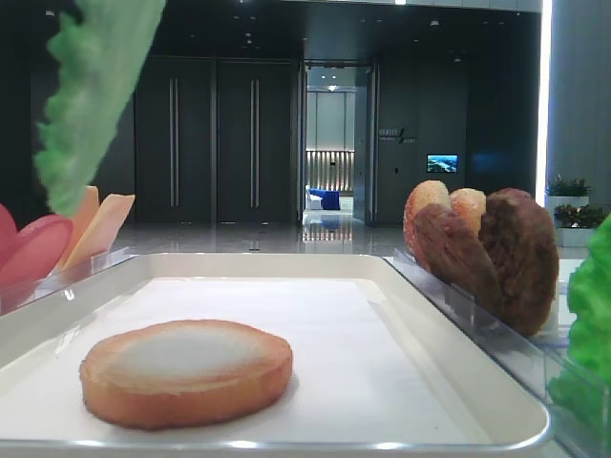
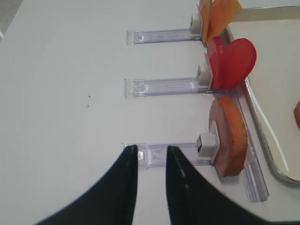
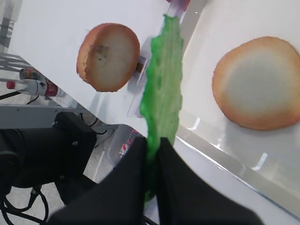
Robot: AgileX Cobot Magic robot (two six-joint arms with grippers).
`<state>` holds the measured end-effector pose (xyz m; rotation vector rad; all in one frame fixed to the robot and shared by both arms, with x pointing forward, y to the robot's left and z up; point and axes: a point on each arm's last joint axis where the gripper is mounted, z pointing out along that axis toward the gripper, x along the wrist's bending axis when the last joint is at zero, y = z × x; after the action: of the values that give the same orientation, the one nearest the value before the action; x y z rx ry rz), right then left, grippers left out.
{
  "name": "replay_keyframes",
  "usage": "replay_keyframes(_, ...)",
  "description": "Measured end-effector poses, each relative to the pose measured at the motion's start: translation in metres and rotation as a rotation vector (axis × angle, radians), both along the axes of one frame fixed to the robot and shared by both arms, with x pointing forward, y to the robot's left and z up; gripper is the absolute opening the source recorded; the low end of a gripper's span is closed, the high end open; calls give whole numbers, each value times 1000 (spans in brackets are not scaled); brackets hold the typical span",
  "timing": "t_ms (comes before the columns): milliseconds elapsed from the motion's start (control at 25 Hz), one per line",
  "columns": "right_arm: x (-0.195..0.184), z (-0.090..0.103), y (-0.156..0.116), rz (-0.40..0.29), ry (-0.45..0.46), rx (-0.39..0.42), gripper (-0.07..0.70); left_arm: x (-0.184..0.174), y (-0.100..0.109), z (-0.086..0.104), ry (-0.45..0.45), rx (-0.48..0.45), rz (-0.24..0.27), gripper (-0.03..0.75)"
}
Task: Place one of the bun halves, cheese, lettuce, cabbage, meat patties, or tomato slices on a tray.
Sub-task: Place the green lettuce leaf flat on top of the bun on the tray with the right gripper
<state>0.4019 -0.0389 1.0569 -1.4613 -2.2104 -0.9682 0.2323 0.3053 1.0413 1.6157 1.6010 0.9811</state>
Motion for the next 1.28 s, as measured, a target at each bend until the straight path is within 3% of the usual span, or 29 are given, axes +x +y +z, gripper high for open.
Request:
replay_keyframes(680,19,-48,22,41,-17,-66,23,0,0,0,0,0,0,159)
replay_keyframes(1280,23,-54,25,77,-75,-78,23,0,0,0,0,0,0,159)
